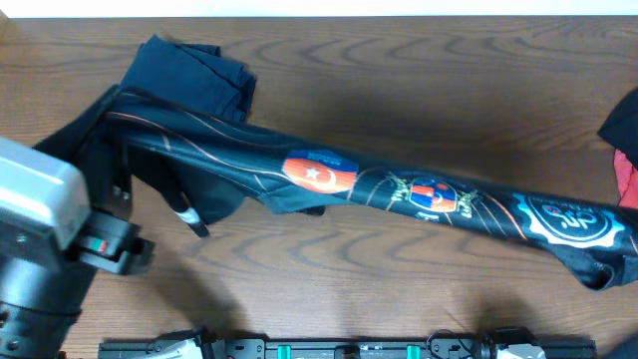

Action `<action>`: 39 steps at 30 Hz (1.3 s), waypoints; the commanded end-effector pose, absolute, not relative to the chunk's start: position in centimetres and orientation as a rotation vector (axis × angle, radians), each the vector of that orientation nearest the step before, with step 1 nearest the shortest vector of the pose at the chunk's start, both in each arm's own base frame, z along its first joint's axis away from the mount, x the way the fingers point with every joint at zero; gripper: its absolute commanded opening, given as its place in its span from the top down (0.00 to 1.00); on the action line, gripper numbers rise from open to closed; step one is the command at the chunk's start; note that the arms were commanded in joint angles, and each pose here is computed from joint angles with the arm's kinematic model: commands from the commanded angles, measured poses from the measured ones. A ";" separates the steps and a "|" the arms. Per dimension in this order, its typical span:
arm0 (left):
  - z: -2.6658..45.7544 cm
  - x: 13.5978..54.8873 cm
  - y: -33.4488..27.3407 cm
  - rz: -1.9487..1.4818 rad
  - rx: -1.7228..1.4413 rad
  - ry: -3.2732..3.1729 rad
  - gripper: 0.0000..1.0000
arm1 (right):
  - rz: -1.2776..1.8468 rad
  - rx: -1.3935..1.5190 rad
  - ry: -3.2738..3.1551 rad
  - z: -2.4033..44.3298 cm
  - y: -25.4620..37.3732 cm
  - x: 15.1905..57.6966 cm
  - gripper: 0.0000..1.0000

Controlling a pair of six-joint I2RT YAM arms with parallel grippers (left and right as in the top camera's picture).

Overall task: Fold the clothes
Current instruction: 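Lay the stretched jersey flat on the table with both grippers and release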

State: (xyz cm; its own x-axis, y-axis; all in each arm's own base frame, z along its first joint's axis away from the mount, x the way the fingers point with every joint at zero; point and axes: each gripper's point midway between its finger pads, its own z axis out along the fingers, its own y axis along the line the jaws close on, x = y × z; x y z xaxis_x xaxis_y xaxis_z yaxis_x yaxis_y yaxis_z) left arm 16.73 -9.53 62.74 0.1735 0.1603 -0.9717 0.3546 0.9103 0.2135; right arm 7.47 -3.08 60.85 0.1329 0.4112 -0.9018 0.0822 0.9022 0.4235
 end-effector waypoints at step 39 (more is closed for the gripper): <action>27.8 57.0 -10.5 0.155 0.267 2.233 0.00 | -0.162 0.436 2.298 29.5 -7.0 55.3 0.19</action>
State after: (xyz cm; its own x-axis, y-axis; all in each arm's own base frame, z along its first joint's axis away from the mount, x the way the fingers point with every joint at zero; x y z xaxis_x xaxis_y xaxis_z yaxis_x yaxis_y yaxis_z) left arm 57.55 -12.45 23.94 -0.6473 0.2734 -0.7115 0.2094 0.9613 0.1789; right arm 55.46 -5.93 28.77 -0.6210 0.3318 -0.7101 0.4085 0.9102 0.0680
